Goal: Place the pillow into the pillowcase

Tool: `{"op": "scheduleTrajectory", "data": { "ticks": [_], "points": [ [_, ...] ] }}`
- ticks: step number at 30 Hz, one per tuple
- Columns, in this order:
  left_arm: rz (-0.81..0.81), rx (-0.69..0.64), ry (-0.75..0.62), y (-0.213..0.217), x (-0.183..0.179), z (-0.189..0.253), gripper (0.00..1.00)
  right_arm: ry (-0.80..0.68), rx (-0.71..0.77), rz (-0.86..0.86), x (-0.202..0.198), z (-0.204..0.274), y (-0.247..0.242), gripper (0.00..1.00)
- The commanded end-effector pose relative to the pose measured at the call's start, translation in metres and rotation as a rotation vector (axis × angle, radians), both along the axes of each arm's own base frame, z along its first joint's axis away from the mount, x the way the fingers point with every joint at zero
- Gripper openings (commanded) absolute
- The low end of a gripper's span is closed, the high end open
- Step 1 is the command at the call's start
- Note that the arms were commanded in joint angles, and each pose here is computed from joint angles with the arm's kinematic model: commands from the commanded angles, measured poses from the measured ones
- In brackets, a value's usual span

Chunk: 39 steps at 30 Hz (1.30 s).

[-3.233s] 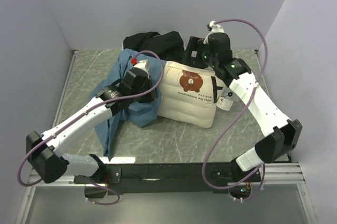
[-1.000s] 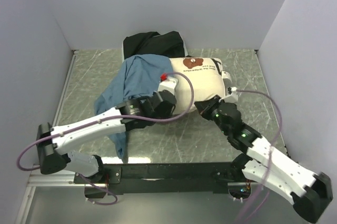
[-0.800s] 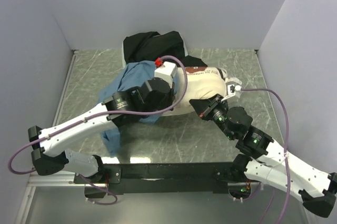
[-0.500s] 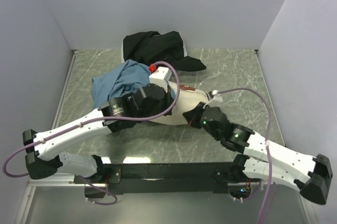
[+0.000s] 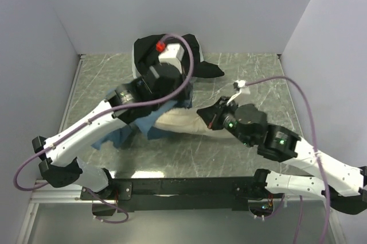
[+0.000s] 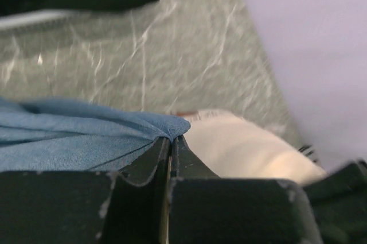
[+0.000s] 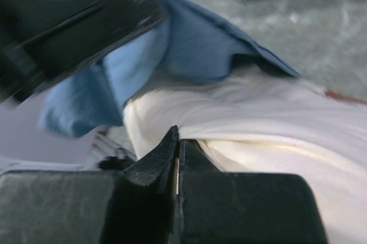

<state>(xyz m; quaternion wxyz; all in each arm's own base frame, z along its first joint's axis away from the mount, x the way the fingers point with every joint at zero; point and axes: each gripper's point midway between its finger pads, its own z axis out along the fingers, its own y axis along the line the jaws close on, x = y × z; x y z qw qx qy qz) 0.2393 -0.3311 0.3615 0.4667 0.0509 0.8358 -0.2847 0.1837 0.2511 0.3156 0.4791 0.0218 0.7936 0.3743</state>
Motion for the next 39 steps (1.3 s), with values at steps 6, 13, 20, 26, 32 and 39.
{"op": "scheduleTrajectory", "data": {
  "ticks": [6,13,20,26,32,39],
  "points": [
    [-0.159,-0.094,0.066,-0.042,0.03,0.002,0.02,-0.106,0.182,0.193,-0.011,0.09,0.039,0.0],
    [-0.233,-0.011,0.125,-0.076,0.042,-0.037,0.15,0.054,0.235,0.147,0.036,0.008,0.032,0.0],
    [-0.117,0.003,0.027,-0.04,0.065,-0.016,0.52,0.121,0.255,0.02,0.08,-0.029,-0.01,0.0],
    [-0.063,0.026,-0.011,-0.004,0.053,-0.004,0.72,0.207,0.337,0.076,0.111,-0.031,-0.009,0.0],
    [0.071,0.213,0.0,0.062,0.002,-0.052,0.76,0.172,0.322,0.064,0.114,-0.014,-0.012,0.0],
    [0.194,0.242,0.165,0.101,-0.07,-0.16,0.6,0.162,0.33,0.078,0.111,-0.007,-0.011,0.0]
  ]
}}
